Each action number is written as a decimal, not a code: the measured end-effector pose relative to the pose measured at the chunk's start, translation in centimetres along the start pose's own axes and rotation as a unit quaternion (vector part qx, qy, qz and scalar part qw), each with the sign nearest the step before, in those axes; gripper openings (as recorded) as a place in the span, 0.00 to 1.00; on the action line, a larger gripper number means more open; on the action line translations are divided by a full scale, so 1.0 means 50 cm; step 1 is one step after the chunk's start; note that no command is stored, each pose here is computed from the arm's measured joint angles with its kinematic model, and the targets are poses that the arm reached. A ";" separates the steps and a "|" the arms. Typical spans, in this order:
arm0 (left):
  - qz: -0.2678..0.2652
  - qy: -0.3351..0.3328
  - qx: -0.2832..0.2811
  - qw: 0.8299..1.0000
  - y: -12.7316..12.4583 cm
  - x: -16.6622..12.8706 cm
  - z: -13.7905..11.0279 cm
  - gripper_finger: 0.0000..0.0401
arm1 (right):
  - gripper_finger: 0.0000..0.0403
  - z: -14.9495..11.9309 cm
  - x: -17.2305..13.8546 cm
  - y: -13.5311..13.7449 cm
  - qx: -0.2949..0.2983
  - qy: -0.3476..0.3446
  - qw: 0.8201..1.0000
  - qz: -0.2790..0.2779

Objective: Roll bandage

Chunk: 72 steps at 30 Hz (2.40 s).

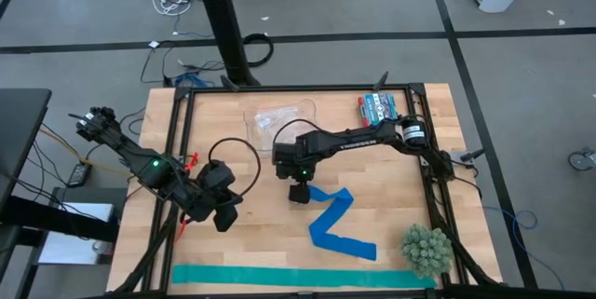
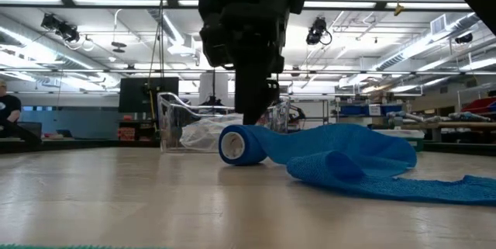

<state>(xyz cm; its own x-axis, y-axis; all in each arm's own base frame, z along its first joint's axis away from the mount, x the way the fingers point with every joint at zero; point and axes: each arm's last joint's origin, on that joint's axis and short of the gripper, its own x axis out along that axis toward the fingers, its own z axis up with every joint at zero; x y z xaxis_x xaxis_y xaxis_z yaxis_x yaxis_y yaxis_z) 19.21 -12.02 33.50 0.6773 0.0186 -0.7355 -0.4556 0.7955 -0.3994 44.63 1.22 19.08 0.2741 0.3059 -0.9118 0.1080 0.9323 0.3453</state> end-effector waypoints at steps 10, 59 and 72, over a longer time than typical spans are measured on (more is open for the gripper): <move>-0.003 0.012 0.002 1.000 0.000 0.000 -0.002 0.07 | 0.61 -0.017 0.034 0.013 0.009 0.007 0.999 0.030; 0.005 0.017 0.015 1.000 0.004 0.000 -0.003 0.07 | 0.49 -0.048 0.012 0.116 -0.188 0.004 0.981 0.054; 0.005 0.018 0.017 1.000 0.004 0.000 -0.003 0.07 | 0.47 -0.036 -0.008 0.122 -0.219 -0.044 0.975 0.009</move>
<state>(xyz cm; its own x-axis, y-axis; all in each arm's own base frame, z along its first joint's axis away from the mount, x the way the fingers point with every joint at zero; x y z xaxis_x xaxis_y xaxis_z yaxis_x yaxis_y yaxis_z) 19.01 -11.97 33.33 0.6518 0.0054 -0.7584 -0.4418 0.8155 -0.3739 43.48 7.15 21.15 0.3556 0.3237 -0.8768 -0.3112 0.9256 0.2155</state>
